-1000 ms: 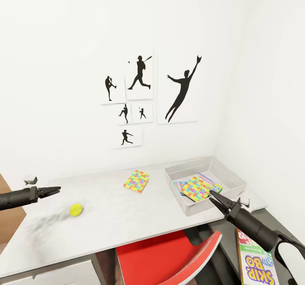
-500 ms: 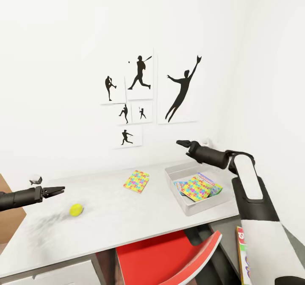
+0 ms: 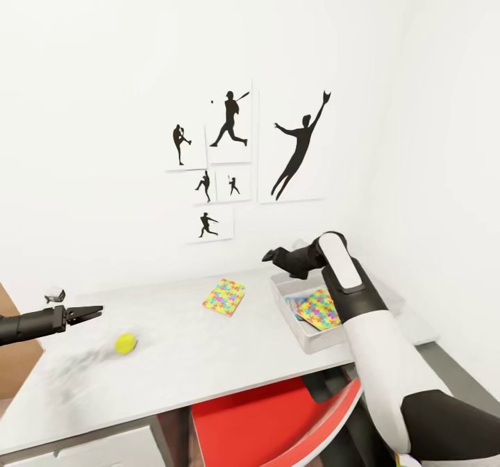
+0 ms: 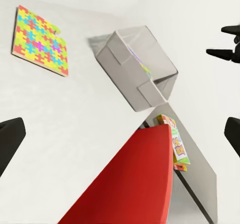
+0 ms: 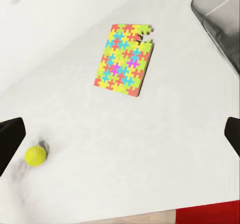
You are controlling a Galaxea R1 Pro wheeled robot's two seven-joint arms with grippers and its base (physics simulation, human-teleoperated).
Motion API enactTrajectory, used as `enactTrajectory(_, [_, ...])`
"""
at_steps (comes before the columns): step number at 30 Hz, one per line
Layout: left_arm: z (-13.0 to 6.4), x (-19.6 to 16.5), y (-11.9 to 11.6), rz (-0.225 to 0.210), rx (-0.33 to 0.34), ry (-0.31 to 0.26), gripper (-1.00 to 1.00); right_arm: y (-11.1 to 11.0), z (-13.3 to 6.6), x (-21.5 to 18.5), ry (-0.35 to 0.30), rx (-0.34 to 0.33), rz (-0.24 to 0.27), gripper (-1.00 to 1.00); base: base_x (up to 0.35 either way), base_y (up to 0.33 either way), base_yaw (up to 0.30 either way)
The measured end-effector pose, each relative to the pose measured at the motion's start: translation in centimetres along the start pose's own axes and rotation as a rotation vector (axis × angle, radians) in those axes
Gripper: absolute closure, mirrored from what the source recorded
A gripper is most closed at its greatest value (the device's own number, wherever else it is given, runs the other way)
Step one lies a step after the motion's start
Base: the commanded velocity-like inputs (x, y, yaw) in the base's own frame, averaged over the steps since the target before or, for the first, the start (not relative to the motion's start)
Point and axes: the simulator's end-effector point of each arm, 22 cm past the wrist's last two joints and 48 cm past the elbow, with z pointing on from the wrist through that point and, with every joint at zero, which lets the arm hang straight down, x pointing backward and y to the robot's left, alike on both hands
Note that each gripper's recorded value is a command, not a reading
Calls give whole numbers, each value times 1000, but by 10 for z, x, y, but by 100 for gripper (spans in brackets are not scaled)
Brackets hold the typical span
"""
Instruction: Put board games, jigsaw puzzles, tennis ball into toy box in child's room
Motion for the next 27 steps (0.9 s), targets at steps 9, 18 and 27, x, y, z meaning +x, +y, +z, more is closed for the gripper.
enactTrajectory(9, [-1, 1, 1, 0, -3, 2, -100, 15, 15, 10, -47, 55, -66, -100, -42, 156, 250])
enactTrajectory(18, [0, 1, 1, 6, -2, 2, -100, 15, 20, 10, -80, 69, -62, -100, 80, 14, 116])
enactTrajectory(27, [0, 2, 2, 7, -2, 2, -100, -12, 27, 6, -110, 165, -74, -100, 19, 0, 2])
